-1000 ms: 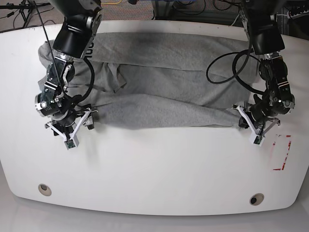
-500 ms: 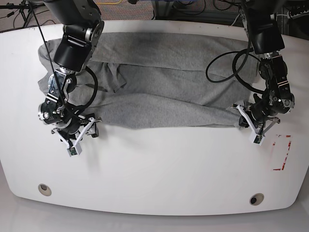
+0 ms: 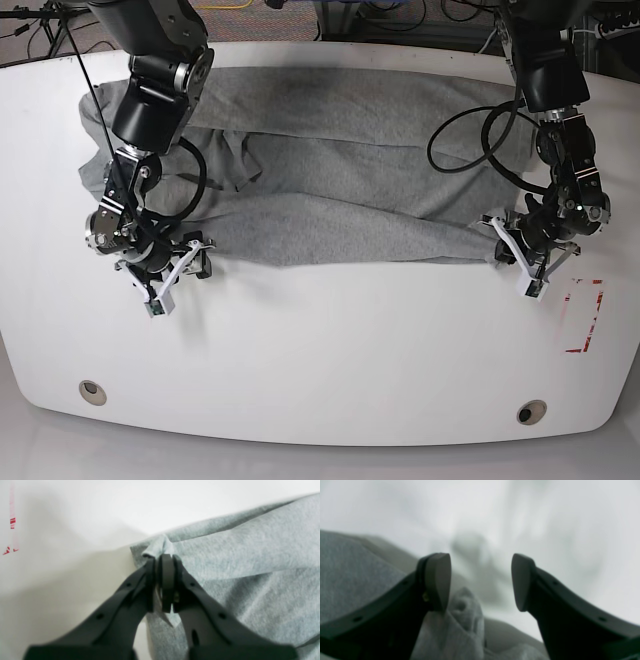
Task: Fold the T-shirt properly
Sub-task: 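Pull the grasped edge corners with both grippers, straightening the shirt, then hold the shirt edge with both grippers and drag it taut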
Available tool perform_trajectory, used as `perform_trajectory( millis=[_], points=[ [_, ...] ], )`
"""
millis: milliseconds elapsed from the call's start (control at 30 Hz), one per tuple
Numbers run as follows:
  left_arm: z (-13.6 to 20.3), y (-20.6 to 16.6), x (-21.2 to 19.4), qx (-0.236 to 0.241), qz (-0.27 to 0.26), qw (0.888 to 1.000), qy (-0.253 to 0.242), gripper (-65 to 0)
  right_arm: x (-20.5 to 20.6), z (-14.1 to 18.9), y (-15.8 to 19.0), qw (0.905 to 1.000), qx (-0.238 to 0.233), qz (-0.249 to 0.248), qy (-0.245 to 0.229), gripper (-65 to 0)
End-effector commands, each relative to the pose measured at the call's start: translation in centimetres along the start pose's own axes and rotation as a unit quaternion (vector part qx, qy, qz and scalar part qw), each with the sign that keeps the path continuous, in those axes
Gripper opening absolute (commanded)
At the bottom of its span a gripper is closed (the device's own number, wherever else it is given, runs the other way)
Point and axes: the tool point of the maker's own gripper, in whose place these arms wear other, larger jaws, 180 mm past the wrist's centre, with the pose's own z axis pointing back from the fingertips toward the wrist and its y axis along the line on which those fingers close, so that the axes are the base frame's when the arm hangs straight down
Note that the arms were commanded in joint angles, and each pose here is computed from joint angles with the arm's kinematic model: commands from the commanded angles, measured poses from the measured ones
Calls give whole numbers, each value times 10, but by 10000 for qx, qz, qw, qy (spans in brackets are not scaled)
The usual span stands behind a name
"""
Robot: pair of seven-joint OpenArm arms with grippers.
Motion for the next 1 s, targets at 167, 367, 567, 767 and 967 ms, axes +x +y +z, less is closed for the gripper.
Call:
perform_trajectory(
  millis=[167, 367, 567, 767, 967],
  points=[
    [7, 9, 18, 101, -67, 9996, -255, -632, 6, 15, 4, 9994, -131, 142, -292, -293],
    [9, 14, 18, 142, -90, 9995, -249, -632, -7, 15, 7, 9997, -110, 100, -191, -341],
    [9, 15, 18, 148, -93, 9995, -247, -632, -10, 19, 7, 9995, -165, 147, -204, -614],
    [9, 15, 18, 148, -93, 9995, -247, -632, -3, 35, 5, 9981, -351, 333, -378, -629],
    [9, 15, 18, 148, -93, 9995, -247, -632, 9, 60, 3, 9949, -657, 641, -416, -650]
  ],
)
